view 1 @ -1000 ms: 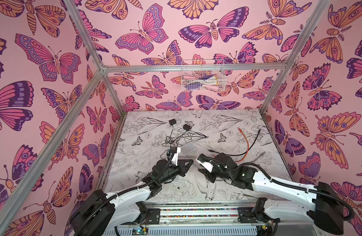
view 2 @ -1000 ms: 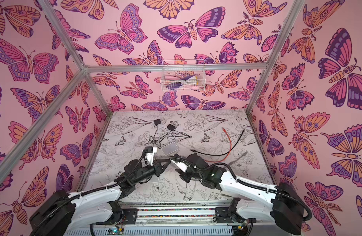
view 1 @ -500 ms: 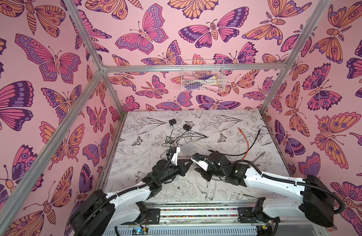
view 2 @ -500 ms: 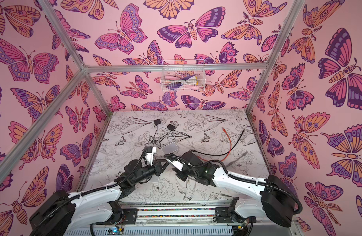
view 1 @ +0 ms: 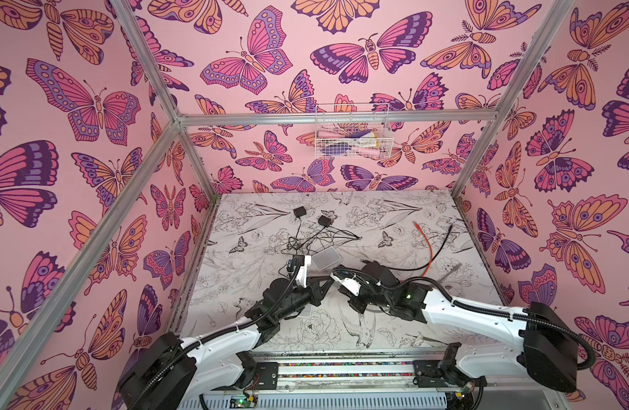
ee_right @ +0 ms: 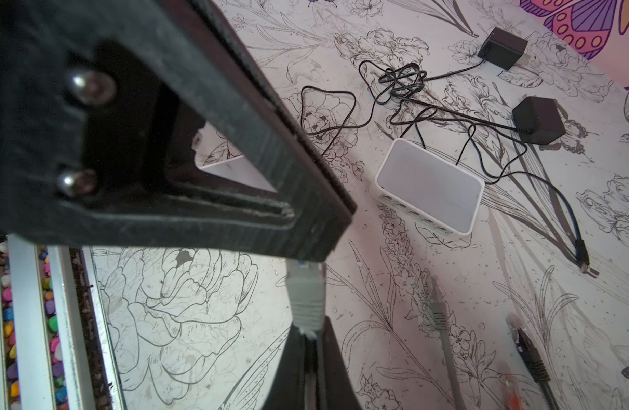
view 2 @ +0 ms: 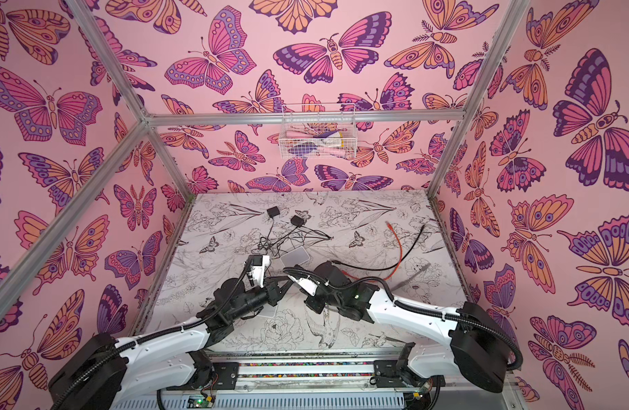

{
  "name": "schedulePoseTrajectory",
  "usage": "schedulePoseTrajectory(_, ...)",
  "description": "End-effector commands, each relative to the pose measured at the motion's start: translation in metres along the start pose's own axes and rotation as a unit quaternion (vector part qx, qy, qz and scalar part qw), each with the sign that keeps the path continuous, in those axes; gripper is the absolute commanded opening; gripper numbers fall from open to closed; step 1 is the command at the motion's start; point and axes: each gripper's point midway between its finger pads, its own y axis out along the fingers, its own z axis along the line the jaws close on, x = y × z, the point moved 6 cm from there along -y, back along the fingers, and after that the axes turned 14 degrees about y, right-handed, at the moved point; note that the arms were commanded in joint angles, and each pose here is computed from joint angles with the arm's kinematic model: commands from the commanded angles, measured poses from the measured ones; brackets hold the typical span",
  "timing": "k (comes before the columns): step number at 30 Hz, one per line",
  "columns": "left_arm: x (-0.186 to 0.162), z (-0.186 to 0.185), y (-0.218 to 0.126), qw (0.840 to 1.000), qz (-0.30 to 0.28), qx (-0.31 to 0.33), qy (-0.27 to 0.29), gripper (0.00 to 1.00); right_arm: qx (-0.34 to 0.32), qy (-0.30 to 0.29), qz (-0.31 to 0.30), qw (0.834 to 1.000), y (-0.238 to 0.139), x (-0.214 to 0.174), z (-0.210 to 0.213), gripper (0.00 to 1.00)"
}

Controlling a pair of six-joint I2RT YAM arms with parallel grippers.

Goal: Insert the plug into the switch port
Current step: 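Grasp the white switch with the left gripper while the right brings the plug closer, then align the grey plug with the switch's port edge using the right gripper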

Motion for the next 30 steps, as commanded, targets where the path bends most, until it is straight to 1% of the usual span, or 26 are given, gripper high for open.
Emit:
schedulePoseTrajectory(1, -0.001, 0.002, -0.004, 1.000, -0.005, 0.008, 0.003, 0.10, 0.002, -0.006, -0.027, 1.000, -0.008, 0.016, 0.004, 0.00)
schedulePoseTrajectory(3, -0.006, 0.010, -0.007, 0.999, 0.009, 0.031, -0.002, 0.49, -0.003, -0.010, -0.022, 1.000, -0.009, 0.016, 0.003, 0.00)
schedulePoseTrajectory(4, -0.006, 0.014, -0.009, 0.999, 0.012, 0.046, -0.005, 0.60, -0.007, -0.014, -0.019, 1.000, -0.011, 0.017, 0.002, 0.00)
schedulePoseTrajectory(5, -0.007, 0.021, -0.014, 0.997, 0.016, 0.074, -0.009, 0.65, -0.012, -0.018, -0.010, 1.000, -0.011, 0.015, 0.002, 0.00)
schedulePoseTrajectory(6, -0.008, 0.029, -0.020, 0.993, 0.024, 0.112, -0.013, 0.67, -0.016, -0.021, 0.002, 1.000, -0.012, 0.014, 0.001, 0.00)
schedulePoseTrajectory(8, -0.013, 0.049, -0.036, 0.978, 0.041, 0.205, -0.025, 0.68, -0.023, -0.029, 0.026, 0.999, -0.014, 0.011, -0.001, 0.00)
schedulePoseTrajectory(9, -0.019, 0.061, -0.048, 0.965, 0.056, 0.255, -0.032, 0.67, -0.024, -0.033, 0.043, 0.998, -0.015, 0.008, -0.001, 0.00)
schedulePoseTrajectory(11, -0.029, 0.075, -0.066, 0.950, 0.070, 0.303, -0.043, 0.63, -0.024, -0.037, 0.061, 0.997, -0.016, 0.005, -0.001, 0.00)
schedulePoseTrajectory(13, -0.043, 0.086, -0.079, 0.939, 0.085, 0.327, -0.065, 0.60, -0.022, -0.037, 0.081, 0.996, -0.015, 0.000, -0.001, 0.00)
schedulePoseTrajectory(18, -0.073, 0.099, -0.093, 0.924, 0.116, 0.349, -0.101, 0.60, -0.003, -0.032, 0.138, 0.990, -0.003, -0.013, 0.003, 0.00)
schedulePoseTrajectory(22, -0.083, 0.105, -0.096, 0.917, 0.128, 0.363, -0.107, 0.60, 0.024, -0.022, 0.206, 0.978, 0.017, -0.026, 0.008, 0.00)
schedulePoseTrajectory(24, -0.084, 0.105, -0.093, 0.918, 0.129, 0.361, -0.105, 0.59, 0.033, -0.018, 0.232, 0.972, 0.027, -0.033, 0.011, 0.00)
schedulePoseTrajectory(26, -0.085, 0.106, -0.090, 0.920, 0.133, 0.354, -0.106, 0.55, 0.039, -0.017, 0.252, 0.967, 0.039, -0.041, 0.014, 0.00)
schedulePoseTrajectory(30, -0.090, 0.108, -0.080, 0.922, 0.149, 0.341, -0.111, 0.46, 0.058, -0.018, 0.270, 0.961, 0.053, -0.046, 0.023, 0.00)
